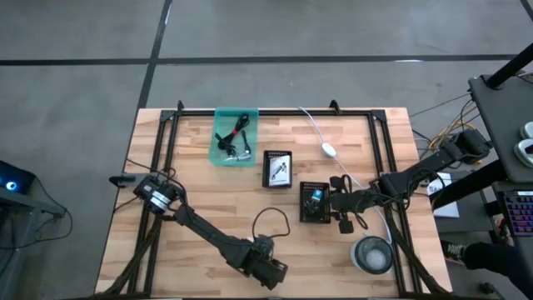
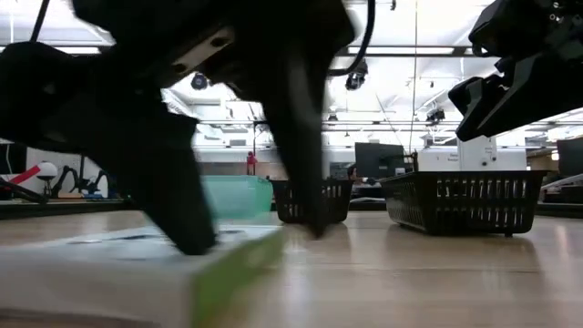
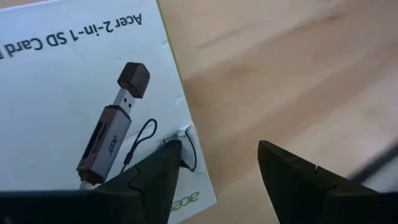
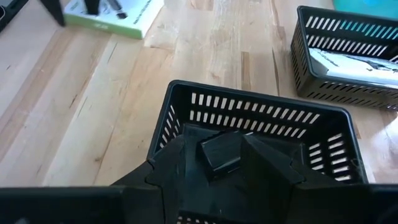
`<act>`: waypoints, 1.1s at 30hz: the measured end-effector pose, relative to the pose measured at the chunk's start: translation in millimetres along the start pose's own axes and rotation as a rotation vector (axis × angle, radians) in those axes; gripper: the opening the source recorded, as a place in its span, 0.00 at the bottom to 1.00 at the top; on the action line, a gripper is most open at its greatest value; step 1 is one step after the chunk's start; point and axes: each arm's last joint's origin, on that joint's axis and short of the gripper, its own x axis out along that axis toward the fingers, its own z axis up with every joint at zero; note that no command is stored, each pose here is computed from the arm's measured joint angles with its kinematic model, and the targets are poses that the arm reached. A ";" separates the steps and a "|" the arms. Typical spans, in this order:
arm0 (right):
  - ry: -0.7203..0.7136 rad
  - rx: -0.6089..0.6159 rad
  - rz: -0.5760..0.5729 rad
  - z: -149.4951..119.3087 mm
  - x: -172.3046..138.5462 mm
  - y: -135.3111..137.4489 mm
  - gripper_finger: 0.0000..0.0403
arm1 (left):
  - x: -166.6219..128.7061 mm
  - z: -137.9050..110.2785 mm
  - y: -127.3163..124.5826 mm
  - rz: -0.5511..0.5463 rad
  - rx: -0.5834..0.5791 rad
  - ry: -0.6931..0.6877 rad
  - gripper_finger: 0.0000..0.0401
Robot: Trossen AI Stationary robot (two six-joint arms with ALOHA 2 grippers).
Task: Pick and place items into bin
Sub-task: Put the white card reader box into the top black basket
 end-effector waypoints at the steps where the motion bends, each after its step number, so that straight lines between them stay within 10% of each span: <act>1: 0.000 0.000 0.000 0.0 0.0 0.0 0.35 | -0.3 0.5 3.0 0.031 0.004 -0.005 0.51; 15: 0.000 0.000 0.000 0.0 0.0 0.0 0.35 | -4.5 5.9 33.5 0.353 0.047 -0.020 0.50; 28: 0.000 -0.001 0.000 0.0 0.0 0.0 0.35 | -5.5 6.8 34.5 0.375 0.111 0.091 0.04; 33: 0.000 -0.001 0.000 0.0 0.0 0.0 0.35 | -13.8 14.1 31.5 0.349 0.157 0.084 0.01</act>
